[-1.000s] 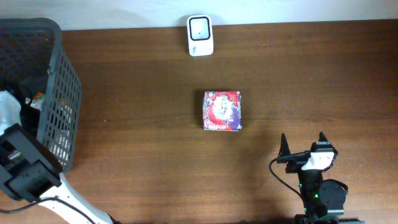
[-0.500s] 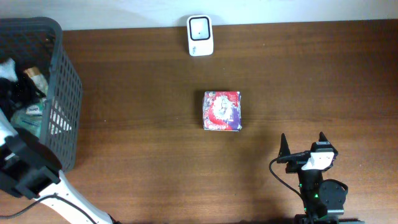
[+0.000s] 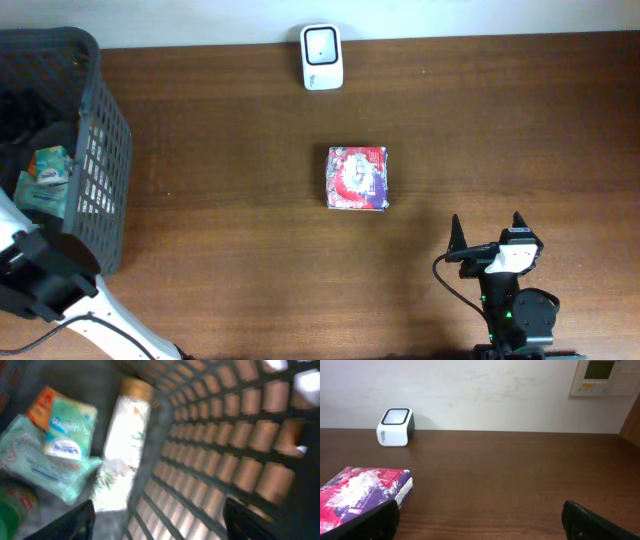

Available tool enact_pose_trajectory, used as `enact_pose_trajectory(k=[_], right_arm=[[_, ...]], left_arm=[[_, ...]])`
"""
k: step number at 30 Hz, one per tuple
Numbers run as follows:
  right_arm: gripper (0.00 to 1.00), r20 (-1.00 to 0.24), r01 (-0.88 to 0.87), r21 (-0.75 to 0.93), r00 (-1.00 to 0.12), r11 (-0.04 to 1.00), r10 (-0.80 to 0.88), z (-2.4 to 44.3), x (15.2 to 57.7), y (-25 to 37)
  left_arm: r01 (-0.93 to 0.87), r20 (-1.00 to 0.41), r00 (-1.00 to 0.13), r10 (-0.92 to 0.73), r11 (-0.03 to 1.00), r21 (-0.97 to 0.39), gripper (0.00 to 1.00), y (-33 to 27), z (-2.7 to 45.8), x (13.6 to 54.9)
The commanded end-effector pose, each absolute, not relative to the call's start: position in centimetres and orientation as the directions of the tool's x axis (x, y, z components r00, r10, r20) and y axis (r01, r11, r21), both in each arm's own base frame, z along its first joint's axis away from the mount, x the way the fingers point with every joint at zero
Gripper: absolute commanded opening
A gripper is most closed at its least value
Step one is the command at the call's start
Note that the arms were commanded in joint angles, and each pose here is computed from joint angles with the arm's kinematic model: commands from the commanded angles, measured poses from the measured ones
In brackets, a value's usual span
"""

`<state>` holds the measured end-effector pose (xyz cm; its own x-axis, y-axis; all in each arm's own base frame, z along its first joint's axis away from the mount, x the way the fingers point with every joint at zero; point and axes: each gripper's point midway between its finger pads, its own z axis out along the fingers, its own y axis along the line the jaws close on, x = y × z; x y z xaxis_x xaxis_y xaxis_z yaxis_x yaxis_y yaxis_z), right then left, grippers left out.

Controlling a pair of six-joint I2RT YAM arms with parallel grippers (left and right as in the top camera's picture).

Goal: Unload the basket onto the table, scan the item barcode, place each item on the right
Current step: 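Grasp the white bamboo-print tube inside the basket with the left gripper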

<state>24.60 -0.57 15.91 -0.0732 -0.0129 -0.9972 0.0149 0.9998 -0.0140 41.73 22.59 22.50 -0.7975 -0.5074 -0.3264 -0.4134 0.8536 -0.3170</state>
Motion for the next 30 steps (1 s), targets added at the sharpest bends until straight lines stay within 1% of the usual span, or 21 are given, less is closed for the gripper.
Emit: enact_pose_trajectory(k=[1,3,7,8,10,11,13,14,17,18,22,24,25,26,27,29,30], right_arm=[[0.99,-0.997,0.023,-0.017,-0.077,1.000,-0.015,15.6,24.6,-0.8],[0.99,-0.997,0.023,-0.017,-0.077,1.000,-0.015,15.6,24.6,-0.8],[0.99,-0.997,0.023,-0.017,-0.077,1.000,-0.015,15.6,24.6,-0.8],[0.99,-0.997,0.023,-0.017,-0.077,1.000,-0.015,15.6,24.6,-0.8],[0.99,-0.997,0.023,-0.017,-0.077,1.000,-0.015,15.6,24.6,-0.8],[0.99,-0.997,0.023,-0.017,-0.077,1.000,-0.015,15.6,24.6,-0.8],[0.99,-0.997,0.023,-0.017,-0.077,1.000,-0.015,15.6,24.6,-0.8],[0.98,-0.997,0.023,-0.017,-0.077,1.000,-0.015,15.6,24.6,-0.8],[0.99,-0.997,0.023,-0.017,-0.077,1.000,-0.015,15.6,24.6,-0.8],[0.98,-0.997,0.023,-0.017,-0.077,1.000,-0.015,15.6,24.6,-0.8],[0.99,-0.997,0.023,-0.017,-0.077,1.000,-0.015,15.6,24.6,-0.8],[0.99,-0.997,0.023,-0.017,-0.077,1.000,-0.015,15.6,24.6,-0.8],[0.99,-0.997,0.023,-0.017,-0.077,1.000,-0.015,15.6,24.6,-0.8],[0.99,-0.997,0.023,-0.017,-0.077,1.000,-0.015,15.6,24.6,-0.8],[0.98,-0.997,0.023,-0.017,-0.077,1.000,-0.015,15.6,24.6,-0.8],[0.99,-0.997,0.023,-0.017,-0.077,1.000,-0.015,15.6,24.6,-0.8],[0.99,-0.997,0.023,-0.017,-0.077,1.000,-0.015,15.6,24.6,-0.8]], left_arm=[[-0.451,-0.269,-0.824,-0.498,0.865,-0.221,0.81,24.0,18.4,41.0],[-0.463,-0.253,-0.828,-0.500,0.865,-0.193,0.80,24.7,16.0,41.0],[-0.466,-0.228,-0.834,-0.502,0.863,-0.196,0.77,24.7,12.8,41.1],[-0.449,-0.223,-0.845,-0.486,0.871,-0.198,0.77,24.5,12.1,41.1],[-0.337,-0.229,-0.891,-0.393,0.909,-0.247,0.79,22.9,10.4,41.5],[-0.330,-0.228,-0.893,-0.387,0.910,-0.250,0.79,22.6,9.8,41.6],[-0.316,-0.236,-0.897,-0.373,0.916,-0.248,0.78,22.2,8.5,42.1],[-0.310,-0.243,-0.898,-0.367,0.919,-0.242,0.75,22.1,8.1,42.3],[-0.291,-0.264,-0.900,-0.348,0.929,-0.230,0.72,21.7,7.0,43.1],[-0.294,-0.264,-0.901,-0.345,0.931,-0.216,0.70,21.8,6.7,43.0],[-0.332,-0.256,-0.905,-0.340,0.940,-0.074,0.66,24.1,4.8,42.1],[-0.332,-0.264,-0.903,-0.338,0.941,-0.069,0.66,24.2,4.0,42.1],[-0.331,-0.265,-0.903,-0.338,0.941,-0.070,0.64,24.1,3.6,42.1],[-0.331,-0.263,-0.904,-0.338,0.941,-0.071,0.57,24.0,3.3,42.0],[-0.331,-0.264,-0.904,-0.337,0.941,-0.070,0.46,24.0,3.3,42.0],[-0.332,-0.261,-0.904,-0.339,0.940,-0.072,0.37,24.0,3.3,42.0],[-0.335,-0.260,-0.903,-0.343,0.939,-0.073,0.29,23.9,3.4,41.9]])
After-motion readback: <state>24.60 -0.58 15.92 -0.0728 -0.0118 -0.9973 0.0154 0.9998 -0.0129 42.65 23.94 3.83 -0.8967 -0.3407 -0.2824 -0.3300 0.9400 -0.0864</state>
